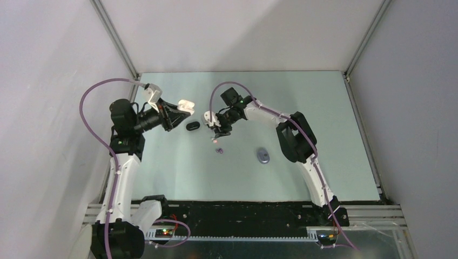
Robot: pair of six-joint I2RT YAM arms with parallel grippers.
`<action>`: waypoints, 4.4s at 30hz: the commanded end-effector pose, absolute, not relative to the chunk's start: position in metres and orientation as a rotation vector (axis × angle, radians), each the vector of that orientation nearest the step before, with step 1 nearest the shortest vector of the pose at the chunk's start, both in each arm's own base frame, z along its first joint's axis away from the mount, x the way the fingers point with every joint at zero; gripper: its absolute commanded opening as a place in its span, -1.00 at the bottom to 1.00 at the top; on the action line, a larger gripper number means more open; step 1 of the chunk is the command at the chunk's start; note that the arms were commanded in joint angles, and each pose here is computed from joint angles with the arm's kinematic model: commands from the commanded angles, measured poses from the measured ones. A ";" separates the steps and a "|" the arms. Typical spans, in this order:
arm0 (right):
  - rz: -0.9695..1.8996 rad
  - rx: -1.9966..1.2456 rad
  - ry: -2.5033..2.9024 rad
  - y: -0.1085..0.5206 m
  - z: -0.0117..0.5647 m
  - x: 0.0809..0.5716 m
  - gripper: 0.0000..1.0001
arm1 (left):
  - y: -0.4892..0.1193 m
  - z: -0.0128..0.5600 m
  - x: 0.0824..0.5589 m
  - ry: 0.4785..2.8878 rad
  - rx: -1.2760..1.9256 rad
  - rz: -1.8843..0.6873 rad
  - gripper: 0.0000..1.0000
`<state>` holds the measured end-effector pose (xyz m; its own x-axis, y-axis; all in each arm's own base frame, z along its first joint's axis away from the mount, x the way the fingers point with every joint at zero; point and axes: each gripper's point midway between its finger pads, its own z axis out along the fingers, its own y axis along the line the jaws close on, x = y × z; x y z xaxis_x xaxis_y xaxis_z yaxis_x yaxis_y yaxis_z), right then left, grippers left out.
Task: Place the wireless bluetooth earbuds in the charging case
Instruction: Pick up the right earbud from the center of the board.
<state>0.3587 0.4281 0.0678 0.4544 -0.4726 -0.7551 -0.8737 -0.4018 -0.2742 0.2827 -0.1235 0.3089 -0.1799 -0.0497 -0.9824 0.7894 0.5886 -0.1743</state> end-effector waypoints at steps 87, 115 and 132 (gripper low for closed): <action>0.557 -2.372 0.588 0.414 0.059 0.339 -0.50 | -0.099 0.326 0.273 1.535 0.585 -0.695 -1.00; 0.468 -2.452 0.406 0.433 0.030 0.355 -0.49 | -0.089 0.321 0.280 1.543 0.538 -0.689 -1.00; 0.525 -2.403 0.379 0.447 0.052 0.343 -0.73 | -0.088 0.321 0.280 1.544 0.527 -0.690 -1.00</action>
<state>0.3535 0.4273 0.0310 0.8830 -0.1942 -0.4274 -0.4076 -0.7687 -0.4928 0.2778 -0.0917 0.3057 -0.1488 -0.0733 -0.9862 0.6978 0.6989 -0.1572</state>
